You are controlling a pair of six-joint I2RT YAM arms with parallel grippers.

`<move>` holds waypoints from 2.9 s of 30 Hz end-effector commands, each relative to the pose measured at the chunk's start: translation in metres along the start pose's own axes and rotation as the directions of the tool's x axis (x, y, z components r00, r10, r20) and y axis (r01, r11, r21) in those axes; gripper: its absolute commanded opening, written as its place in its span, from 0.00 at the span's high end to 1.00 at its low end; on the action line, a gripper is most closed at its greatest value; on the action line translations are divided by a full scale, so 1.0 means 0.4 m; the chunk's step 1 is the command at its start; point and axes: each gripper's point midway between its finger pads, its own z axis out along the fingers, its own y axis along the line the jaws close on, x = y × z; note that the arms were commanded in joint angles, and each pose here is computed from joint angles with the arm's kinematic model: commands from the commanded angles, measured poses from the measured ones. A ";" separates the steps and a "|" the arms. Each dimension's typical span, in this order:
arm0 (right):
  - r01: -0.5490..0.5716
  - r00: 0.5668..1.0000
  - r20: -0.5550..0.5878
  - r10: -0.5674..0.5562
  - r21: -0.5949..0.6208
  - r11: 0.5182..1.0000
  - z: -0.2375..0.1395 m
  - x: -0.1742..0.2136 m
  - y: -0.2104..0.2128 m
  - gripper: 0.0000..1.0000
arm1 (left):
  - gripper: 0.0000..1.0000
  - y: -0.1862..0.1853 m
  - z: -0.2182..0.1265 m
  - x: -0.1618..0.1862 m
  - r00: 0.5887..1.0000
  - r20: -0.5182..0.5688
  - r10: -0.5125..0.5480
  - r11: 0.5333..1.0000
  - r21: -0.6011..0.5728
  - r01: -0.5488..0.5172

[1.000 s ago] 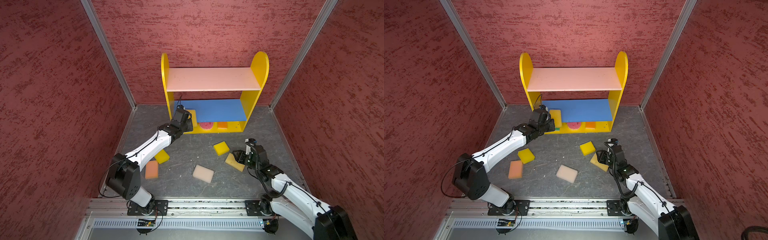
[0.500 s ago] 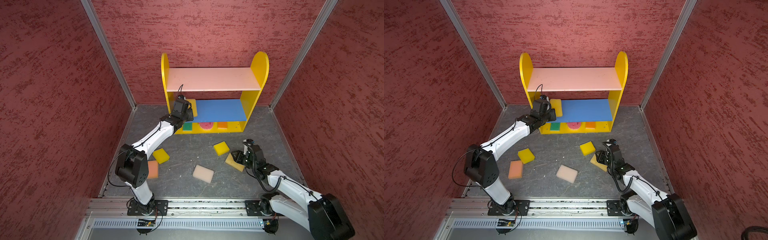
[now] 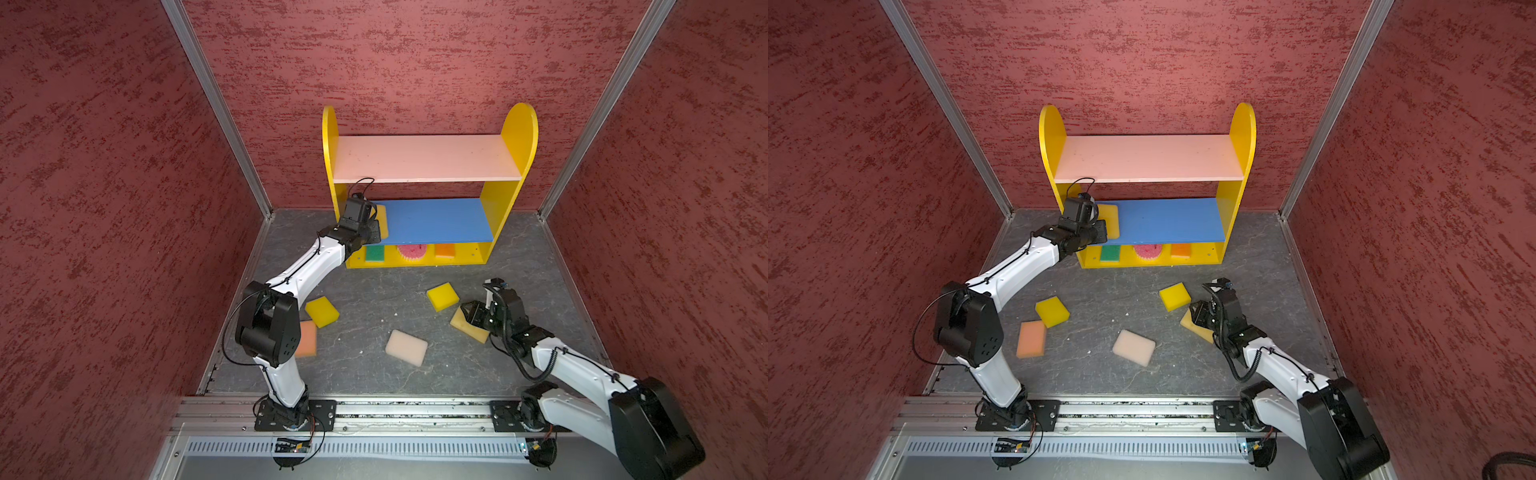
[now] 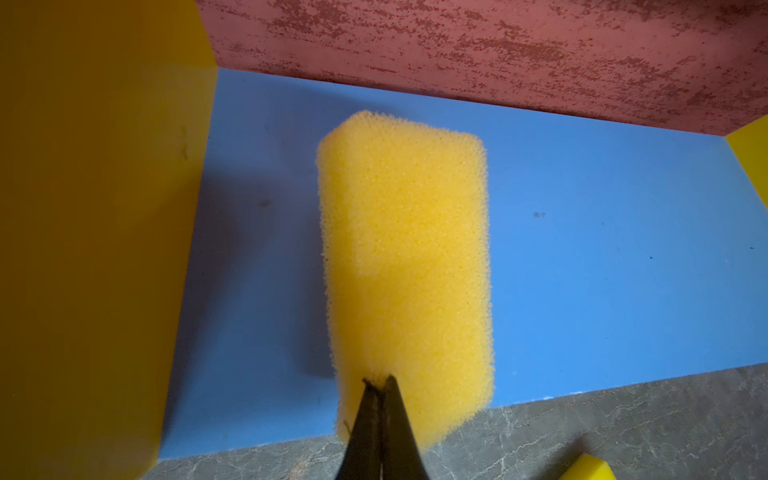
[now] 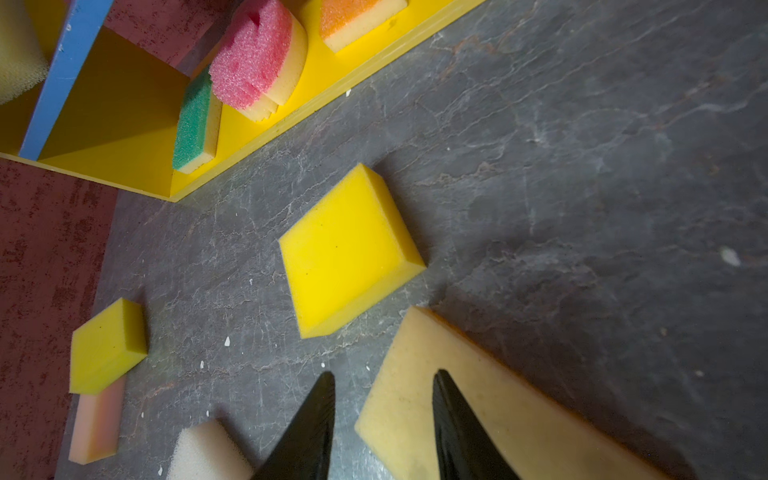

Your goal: Place and organize the cleaning sponges onto the shelf

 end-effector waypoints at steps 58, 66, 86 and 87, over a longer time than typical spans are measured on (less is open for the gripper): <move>0.283 0.955 0.159 -0.251 -0.232 0.931 0.244 -0.305 0.628 1.00 | 1.00 -0.052 -0.083 0.102 0.965 -0.001 -0.261 0.911 0.331 0.247; 0.269 0.959 0.148 -0.240 -0.229 0.935 0.280 -0.318 0.613 1.00 | 1.00 -0.042 -0.032 0.079 0.948 0.036 -0.317 0.908 0.300 0.293; 0.264 0.964 0.096 -0.247 -0.286 0.921 0.362 -0.325 0.642 0.80 | 1.00 0.014 0.004 0.039 0.935 0.129 -0.330 0.934 0.187 0.304; 0.265 0.964 0.089 -0.250 -0.289 0.920 0.367 -0.325 0.645 0.80 | 1.00 0.019 0.006 0.040 0.935 0.130 -0.331 0.935 0.178 0.306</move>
